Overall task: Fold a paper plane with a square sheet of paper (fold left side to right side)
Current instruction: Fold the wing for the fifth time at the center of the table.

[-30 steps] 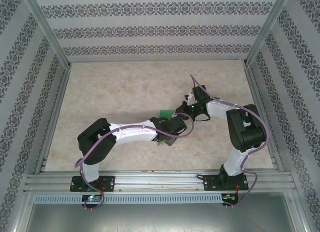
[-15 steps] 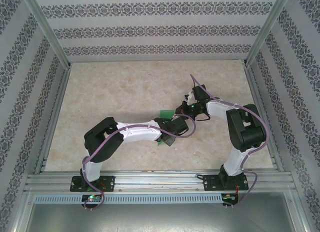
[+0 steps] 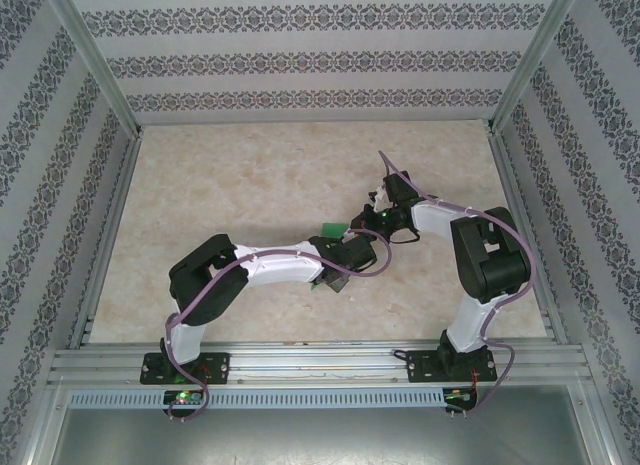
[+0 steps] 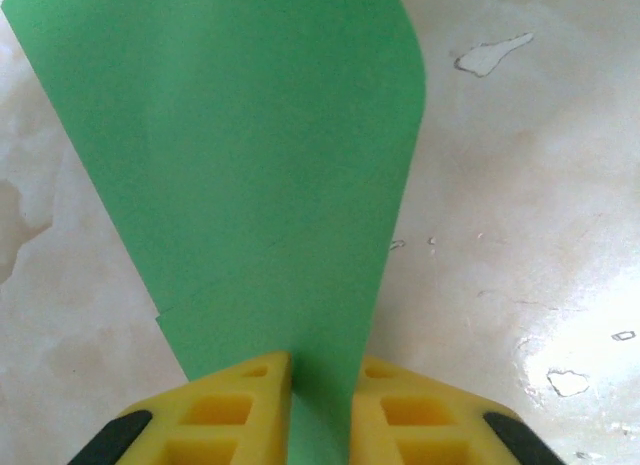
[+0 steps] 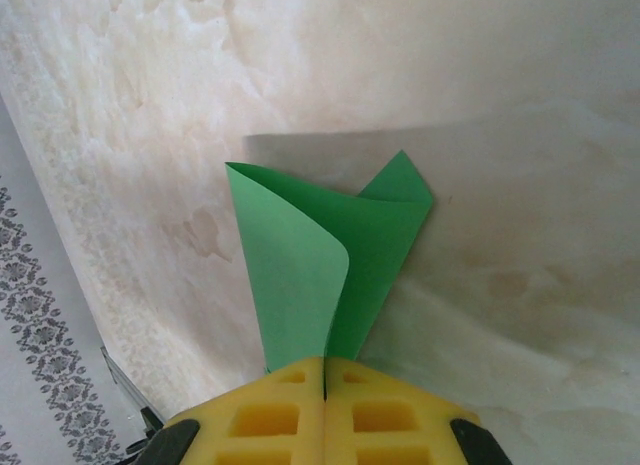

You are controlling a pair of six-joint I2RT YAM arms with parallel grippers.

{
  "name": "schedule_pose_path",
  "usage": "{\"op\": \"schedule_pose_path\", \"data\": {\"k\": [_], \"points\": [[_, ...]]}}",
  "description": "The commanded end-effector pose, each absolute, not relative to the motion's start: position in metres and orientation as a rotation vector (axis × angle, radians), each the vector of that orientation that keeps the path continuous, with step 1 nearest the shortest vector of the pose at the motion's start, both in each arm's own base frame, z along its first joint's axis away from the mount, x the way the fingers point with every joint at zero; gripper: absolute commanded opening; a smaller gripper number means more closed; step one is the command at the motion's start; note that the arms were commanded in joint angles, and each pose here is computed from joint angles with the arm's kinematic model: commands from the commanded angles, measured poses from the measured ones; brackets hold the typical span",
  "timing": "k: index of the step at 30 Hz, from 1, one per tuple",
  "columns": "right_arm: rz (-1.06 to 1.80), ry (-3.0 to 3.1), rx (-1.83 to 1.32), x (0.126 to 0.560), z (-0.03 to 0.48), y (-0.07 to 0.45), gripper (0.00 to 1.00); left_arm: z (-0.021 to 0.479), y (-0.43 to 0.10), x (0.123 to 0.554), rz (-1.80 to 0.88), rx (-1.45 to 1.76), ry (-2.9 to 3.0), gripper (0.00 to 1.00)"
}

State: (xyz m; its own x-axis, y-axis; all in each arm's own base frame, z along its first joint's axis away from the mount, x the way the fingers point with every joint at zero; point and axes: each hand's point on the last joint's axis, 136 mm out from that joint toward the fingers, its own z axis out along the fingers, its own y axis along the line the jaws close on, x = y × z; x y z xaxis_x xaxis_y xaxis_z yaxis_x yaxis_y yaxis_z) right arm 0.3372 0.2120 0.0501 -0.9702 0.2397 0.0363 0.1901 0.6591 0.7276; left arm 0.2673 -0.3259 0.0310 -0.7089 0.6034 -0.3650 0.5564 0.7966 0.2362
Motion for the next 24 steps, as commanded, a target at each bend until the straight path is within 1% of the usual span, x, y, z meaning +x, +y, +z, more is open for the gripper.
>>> {"op": "schedule_pose_path", "data": {"k": [1, 4, 7, 9, 12, 14, 18, 24], "points": [[1.186, 2.820, 0.370, 0.338, 0.049, 0.212, 0.03, 0.037, -0.320, 0.263, 0.192, 0.875, 2.549, 0.16], [1.160, 2.811, 0.375, 0.339, 0.050, 0.206, 0.10, 0.039, -0.319, 0.263, 0.191, 0.868, 2.546, 0.07], [1.123, 2.792, 0.378, 0.341, 0.054, 0.196, 0.18, 0.042, -0.319, 0.263, 0.168, 0.858, 2.551, 0.00], [1.078, 2.769, 0.388, 0.343, 0.058, 0.185, 0.27, 0.043, -0.320, 0.262, 0.133, 0.850, 2.565, 0.00], [1.001, 2.728, 0.406, 0.345, 0.066, 0.163, 0.36, 0.045, -0.322, 0.261, 0.066, 0.830, 2.587, 0.00], [0.944, 2.700, 0.419, 0.345, 0.071, 0.146, 0.39, 0.047, -0.324, 0.260, -0.005, 0.808, 2.610, 0.00], [0.899, 2.648, 0.441, 0.341, 0.079, 0.120, 0.41, 0.049, -0.332, 0.258, -0.273, 0.707, 2.683, 0.00], [0.912, 2.604, 0.364, 0.332, 0.083, 0.116, 0.46, 0.054, -0.337, 0.263, -0.617, 0.515, 2.717, 0.00]]}}
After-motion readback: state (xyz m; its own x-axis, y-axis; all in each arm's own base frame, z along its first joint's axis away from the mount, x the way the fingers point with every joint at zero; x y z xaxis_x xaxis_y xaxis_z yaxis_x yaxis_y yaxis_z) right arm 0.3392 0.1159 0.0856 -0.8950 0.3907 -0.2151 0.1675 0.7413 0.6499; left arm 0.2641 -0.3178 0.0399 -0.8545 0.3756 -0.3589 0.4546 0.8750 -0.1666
